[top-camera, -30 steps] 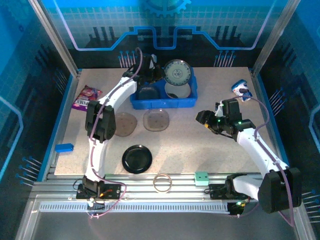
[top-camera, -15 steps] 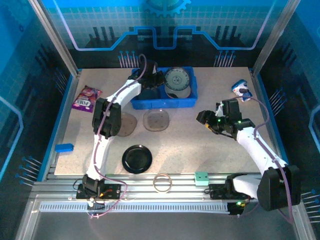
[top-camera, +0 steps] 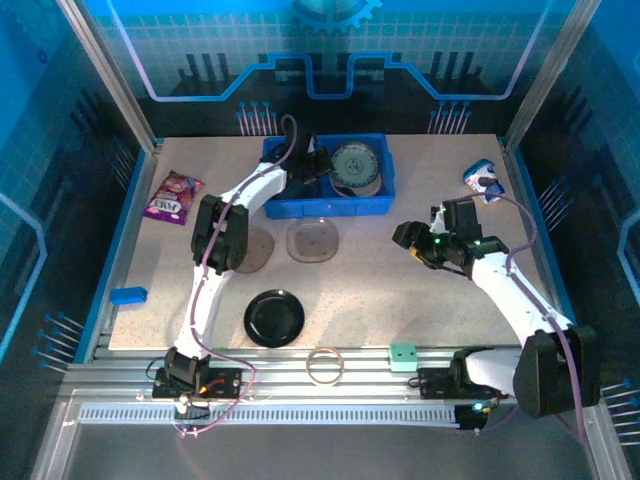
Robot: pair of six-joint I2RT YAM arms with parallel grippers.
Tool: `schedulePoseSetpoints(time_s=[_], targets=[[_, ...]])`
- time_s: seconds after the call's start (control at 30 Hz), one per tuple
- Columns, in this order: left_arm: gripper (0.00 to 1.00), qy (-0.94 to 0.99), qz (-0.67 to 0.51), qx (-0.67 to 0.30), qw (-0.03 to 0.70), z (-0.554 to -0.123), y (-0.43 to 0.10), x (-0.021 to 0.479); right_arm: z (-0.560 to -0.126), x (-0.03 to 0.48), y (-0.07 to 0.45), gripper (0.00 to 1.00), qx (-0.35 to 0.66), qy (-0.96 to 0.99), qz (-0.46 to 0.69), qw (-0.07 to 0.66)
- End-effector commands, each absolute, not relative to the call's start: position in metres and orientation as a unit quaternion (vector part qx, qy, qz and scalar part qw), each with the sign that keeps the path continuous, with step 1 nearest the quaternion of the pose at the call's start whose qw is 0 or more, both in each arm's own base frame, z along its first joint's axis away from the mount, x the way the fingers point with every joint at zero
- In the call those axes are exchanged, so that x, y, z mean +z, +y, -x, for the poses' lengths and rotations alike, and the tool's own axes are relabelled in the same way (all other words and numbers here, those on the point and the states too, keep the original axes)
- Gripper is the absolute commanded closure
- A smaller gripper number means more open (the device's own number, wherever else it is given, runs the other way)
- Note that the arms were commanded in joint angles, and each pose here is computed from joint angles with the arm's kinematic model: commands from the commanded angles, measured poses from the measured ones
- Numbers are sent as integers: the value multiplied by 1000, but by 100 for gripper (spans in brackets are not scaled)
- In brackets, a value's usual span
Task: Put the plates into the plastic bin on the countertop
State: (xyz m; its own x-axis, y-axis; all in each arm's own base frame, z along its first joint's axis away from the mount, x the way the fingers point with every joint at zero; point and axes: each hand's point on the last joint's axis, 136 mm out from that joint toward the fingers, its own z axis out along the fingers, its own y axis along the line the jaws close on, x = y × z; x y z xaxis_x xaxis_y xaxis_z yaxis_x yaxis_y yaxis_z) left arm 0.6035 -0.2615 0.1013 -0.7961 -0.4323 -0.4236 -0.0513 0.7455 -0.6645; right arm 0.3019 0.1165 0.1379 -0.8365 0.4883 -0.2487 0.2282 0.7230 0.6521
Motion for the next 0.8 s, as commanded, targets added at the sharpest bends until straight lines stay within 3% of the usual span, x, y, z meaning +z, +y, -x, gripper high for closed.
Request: schedulePoseSetpoints(time_s=[0.0,0.6,0.77], targets=[[100,877,141,-343,304,-615,-264,112,-306,136,112,31,314,904,-203,210],[100,888,152,-333,278,-612,-267,88,-308,128,114,31,317,905,-201,200],[77,889,149,-333,277,-611,-268,88,-308,128,114,30,318,904,-200,201]])
